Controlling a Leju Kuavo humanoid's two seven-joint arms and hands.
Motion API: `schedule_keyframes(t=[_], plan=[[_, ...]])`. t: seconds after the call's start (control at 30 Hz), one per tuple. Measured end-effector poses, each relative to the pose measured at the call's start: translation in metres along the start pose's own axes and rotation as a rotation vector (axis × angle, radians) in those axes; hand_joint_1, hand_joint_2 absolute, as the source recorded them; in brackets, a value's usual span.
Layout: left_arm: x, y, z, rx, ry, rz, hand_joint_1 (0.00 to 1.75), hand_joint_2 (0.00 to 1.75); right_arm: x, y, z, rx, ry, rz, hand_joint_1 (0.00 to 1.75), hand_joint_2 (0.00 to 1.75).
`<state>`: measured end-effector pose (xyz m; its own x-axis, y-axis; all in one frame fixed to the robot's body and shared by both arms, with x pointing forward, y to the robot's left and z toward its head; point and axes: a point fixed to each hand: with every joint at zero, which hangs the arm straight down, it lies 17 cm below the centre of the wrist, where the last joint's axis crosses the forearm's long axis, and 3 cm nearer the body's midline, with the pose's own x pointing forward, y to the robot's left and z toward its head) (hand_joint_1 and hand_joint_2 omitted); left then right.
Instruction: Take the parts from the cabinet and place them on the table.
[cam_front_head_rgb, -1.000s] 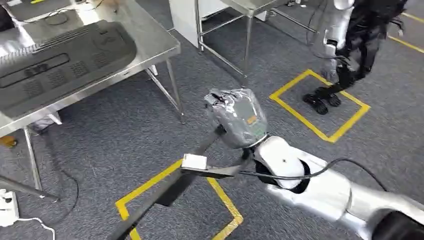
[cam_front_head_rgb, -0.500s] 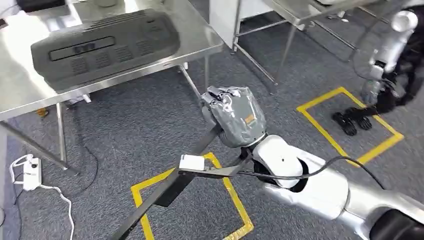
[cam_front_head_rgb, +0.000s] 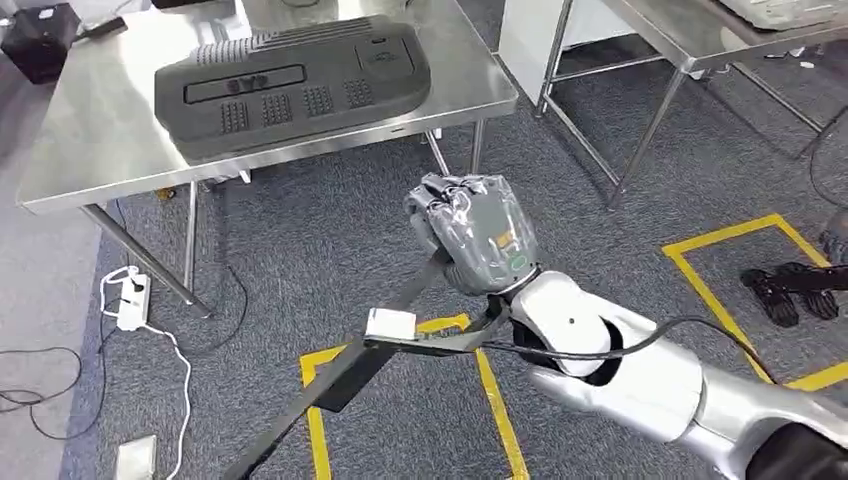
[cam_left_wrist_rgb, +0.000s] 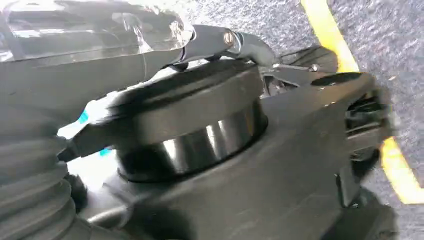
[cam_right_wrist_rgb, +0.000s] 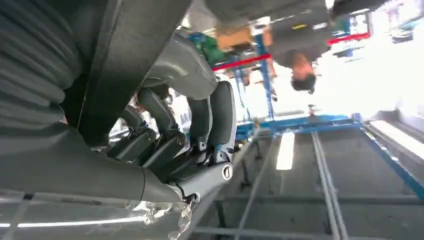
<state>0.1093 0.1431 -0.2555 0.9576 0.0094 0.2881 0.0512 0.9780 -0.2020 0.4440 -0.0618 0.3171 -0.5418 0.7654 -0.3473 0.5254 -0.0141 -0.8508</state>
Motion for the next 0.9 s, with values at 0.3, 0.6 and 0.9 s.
schedule_keyframes(t=[0.3, 0.6, 0.9], plan=[[-0.002, 0.005, 0.000, 0.007, 0.003, 0.003, 0.00, 1.75, 0.000, 0.001, -0.001, 0.001, -0.001, 0.002, 1.75, 1.75], [-0.005, 0.003, 0.001, 0.002, 0.006, 0.001, 0.00, 1.75, 0.001, 0.003, 0.001, 0.006, 0.001, -0.003, 1.75, 1.75], [-0.008, 0.001, 0.001, 0.001, 0.010, -0.001, 0.00, 1.75, -0.002, 0.006, 0.002, 0.020, 0.011, -0.009, 1.75, 1.75]])
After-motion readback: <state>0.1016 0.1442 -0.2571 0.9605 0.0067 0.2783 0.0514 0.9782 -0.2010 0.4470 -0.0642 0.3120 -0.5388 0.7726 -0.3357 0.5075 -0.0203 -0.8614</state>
